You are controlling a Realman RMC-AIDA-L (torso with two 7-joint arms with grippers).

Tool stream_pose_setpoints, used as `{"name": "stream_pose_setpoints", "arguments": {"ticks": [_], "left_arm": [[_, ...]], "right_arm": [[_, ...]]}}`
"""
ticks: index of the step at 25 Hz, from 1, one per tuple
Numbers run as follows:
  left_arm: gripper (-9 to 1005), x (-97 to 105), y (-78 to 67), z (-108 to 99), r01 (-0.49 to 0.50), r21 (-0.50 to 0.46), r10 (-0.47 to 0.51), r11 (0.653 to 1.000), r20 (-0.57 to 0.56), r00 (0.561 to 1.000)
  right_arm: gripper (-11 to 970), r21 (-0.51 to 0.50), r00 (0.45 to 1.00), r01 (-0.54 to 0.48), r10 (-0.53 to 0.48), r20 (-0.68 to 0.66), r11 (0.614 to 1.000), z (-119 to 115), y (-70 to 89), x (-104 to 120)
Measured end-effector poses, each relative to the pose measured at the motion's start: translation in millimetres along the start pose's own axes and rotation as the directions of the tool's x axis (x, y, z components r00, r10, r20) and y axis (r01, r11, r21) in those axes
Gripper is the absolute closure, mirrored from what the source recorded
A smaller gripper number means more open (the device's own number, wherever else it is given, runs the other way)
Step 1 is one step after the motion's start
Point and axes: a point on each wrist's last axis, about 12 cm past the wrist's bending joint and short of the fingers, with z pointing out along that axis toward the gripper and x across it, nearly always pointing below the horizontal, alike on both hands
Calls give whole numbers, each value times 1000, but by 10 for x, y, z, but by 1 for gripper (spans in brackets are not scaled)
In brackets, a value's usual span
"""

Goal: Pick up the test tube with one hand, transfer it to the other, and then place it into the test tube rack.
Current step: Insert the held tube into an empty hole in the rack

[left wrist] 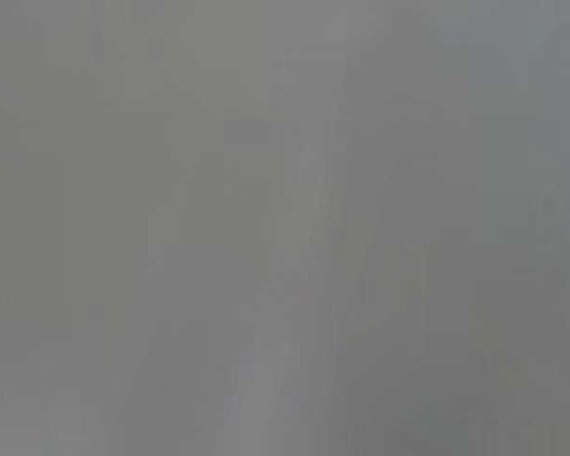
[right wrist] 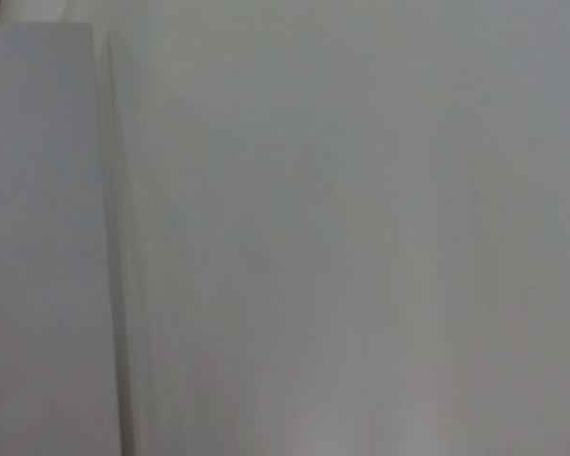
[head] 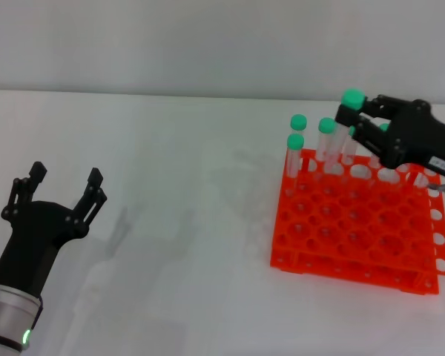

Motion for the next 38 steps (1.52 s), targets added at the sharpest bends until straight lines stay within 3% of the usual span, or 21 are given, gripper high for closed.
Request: {"name": "stream_pose_setpoints", "arguments": {"ticks": [10, 23, 38], "left_arm": [[108, 36, 16, 71, 9, 7, -9, 1000, -37, 999], [108, 34, 9, 87, 11, 10, -11, 1000, -37, 999], [108, 46, -3, 137, 47, 16, -47, 999, -54, 997]], "right_arm": [[714, 45, 999, 31, -29, -34, 999, 245, 65, 221], [713, 96, 994, 78, -70, -82, 992, 313, 60, 334], [713, 152, 988, 71, -48, -145, 986, 290, 33, 450]]}}
